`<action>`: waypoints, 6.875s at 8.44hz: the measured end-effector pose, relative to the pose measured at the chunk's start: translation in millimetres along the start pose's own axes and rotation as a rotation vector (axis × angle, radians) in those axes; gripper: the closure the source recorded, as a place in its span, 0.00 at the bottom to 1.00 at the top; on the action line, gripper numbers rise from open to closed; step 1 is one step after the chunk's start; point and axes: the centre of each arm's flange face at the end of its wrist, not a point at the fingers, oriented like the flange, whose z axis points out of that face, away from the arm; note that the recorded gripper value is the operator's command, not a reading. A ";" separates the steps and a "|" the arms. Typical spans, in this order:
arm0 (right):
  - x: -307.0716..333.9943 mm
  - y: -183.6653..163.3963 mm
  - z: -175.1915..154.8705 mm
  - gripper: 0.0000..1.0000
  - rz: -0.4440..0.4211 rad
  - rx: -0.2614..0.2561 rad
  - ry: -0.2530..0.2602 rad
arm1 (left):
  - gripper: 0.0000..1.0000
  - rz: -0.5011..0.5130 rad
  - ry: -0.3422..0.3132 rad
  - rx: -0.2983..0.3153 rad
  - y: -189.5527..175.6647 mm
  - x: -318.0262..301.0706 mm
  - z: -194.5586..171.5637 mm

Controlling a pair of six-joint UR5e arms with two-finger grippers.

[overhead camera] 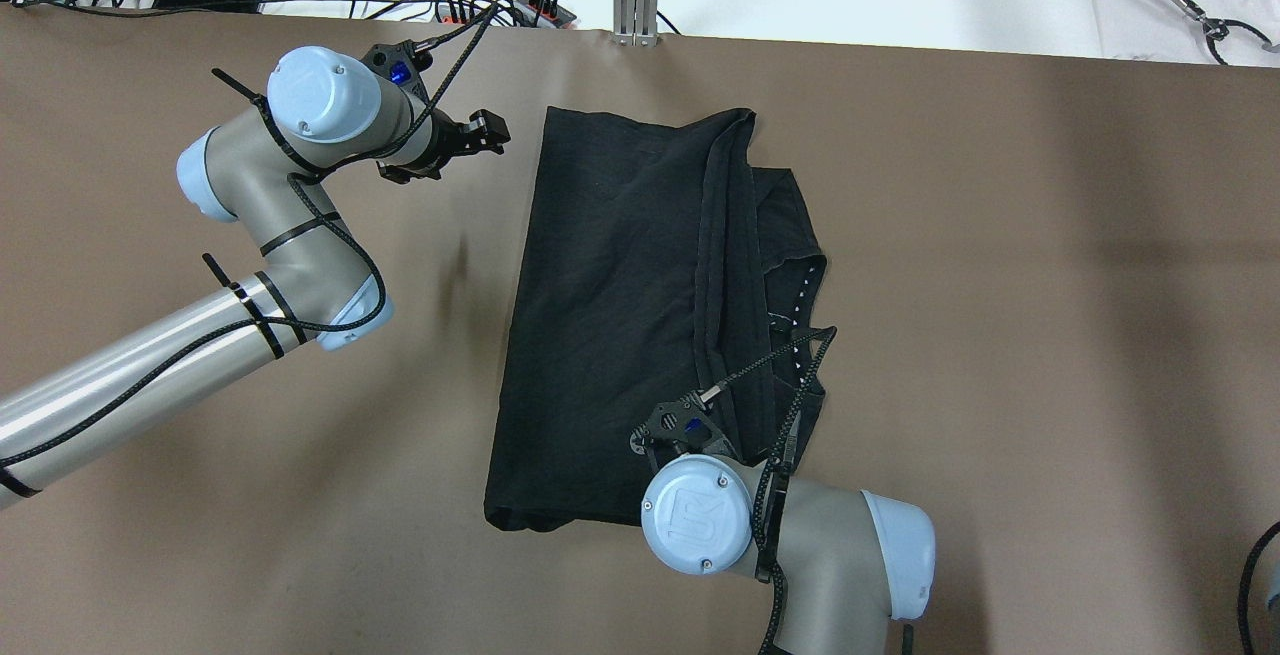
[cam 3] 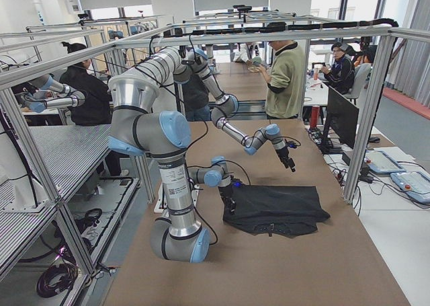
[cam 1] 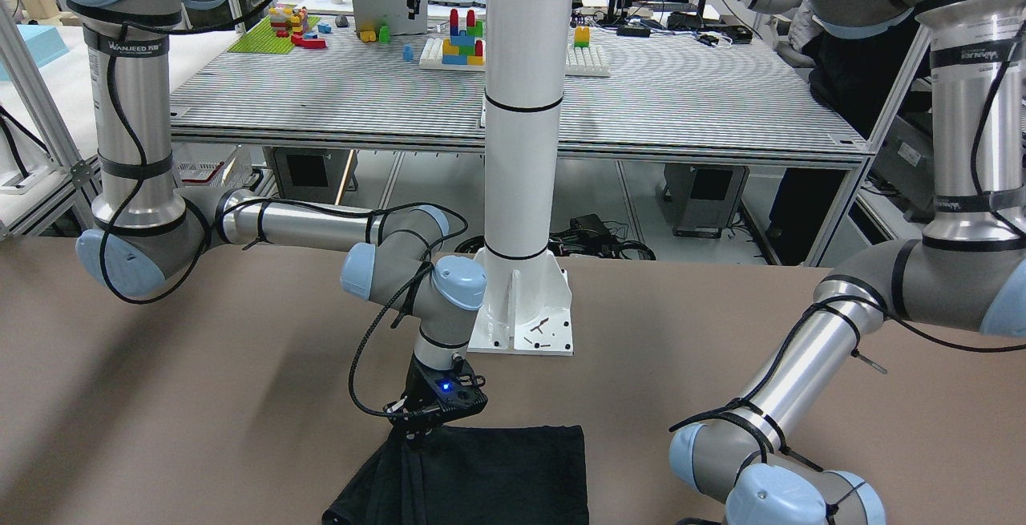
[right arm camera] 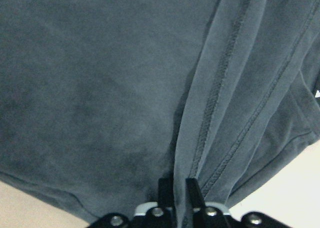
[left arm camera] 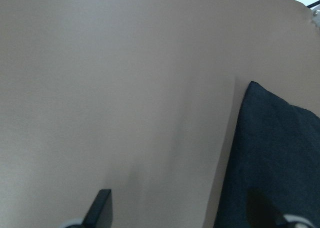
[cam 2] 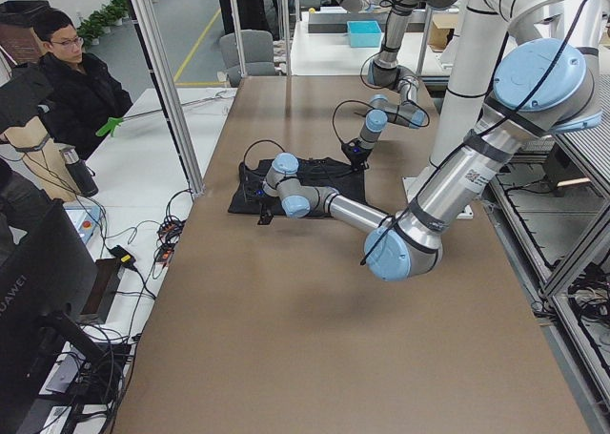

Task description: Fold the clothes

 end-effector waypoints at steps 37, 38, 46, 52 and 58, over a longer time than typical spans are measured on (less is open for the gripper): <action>28.4 90.5 14.1 0.26 1.403 0.068 -0.174 | 0.06 0.005 0.003 0.053 13.6 -15.8 -6.8; 27.8 91.6 16.3 0.26 1.400 0.065 -0.169 | 0.06 0.006 0.004 0.057 13.7 -15.6 -7.5; 23.1 98.3 18.4 0.57 1.393 0.053 -0.165 | 0.06 0.018 0.006 0.074 29.5 -11.1 -3.5; 21.9 108.2 27.7 1.00 1.379 0.044 -0.144 | 0.06 0.019 0.009 0.079 31.5 -9.9 -4.6; 29.3 95.8 -0.9 1.00 1.400 0.054 -0.204 | 0.06 0.016 0.010 0.075 35.2 -8.2 -3.7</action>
